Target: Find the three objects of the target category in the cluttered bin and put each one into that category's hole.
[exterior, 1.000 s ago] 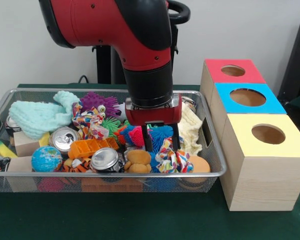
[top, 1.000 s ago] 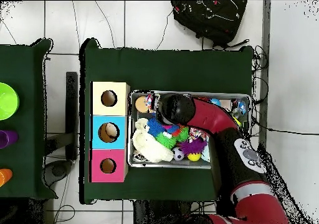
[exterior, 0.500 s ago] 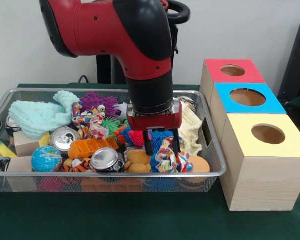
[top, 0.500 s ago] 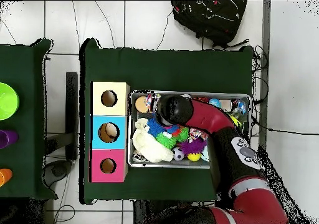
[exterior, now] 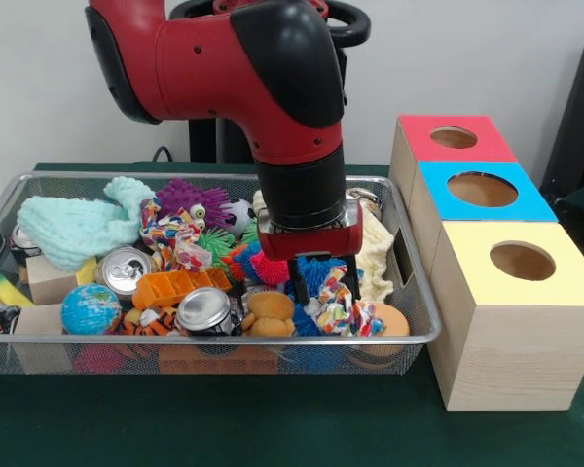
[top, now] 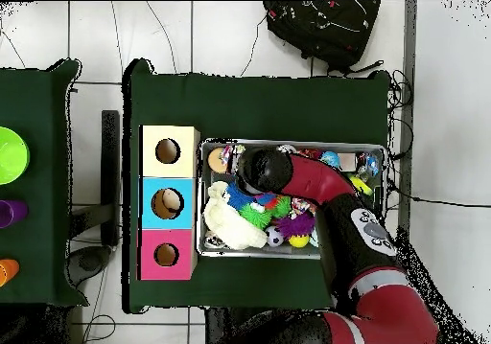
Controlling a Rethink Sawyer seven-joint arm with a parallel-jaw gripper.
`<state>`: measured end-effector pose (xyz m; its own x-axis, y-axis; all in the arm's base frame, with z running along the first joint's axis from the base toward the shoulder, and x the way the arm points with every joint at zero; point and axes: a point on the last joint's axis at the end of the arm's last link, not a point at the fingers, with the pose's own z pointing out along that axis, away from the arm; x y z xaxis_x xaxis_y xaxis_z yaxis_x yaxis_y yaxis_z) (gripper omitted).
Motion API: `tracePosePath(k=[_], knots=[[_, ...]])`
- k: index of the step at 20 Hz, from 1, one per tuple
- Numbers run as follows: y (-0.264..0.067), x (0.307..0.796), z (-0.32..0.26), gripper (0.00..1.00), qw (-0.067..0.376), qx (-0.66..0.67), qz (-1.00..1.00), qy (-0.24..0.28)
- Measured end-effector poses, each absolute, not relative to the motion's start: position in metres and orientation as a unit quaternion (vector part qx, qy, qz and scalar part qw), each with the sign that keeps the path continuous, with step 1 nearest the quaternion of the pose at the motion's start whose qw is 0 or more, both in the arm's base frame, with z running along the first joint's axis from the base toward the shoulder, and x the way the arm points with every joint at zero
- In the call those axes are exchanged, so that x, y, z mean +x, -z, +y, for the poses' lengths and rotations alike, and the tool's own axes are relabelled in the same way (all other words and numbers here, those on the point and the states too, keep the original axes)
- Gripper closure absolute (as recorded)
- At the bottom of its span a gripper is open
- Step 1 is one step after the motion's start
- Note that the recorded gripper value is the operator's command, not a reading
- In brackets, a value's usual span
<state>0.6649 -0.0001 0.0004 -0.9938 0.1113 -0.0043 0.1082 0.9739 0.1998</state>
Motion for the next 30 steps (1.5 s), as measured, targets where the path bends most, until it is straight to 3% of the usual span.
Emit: tracePosePath(k=[2,3,30], knots=[[0.0,0.665,0.001,0.0,0.008,0.055,0.993,-0.101],[0.0,0.665,0.002,1.0,0.008,0.054,0.993,-0.102],[0.004,0.667,0.014,1.0,0.011,0.035,0.993,-0.109]])
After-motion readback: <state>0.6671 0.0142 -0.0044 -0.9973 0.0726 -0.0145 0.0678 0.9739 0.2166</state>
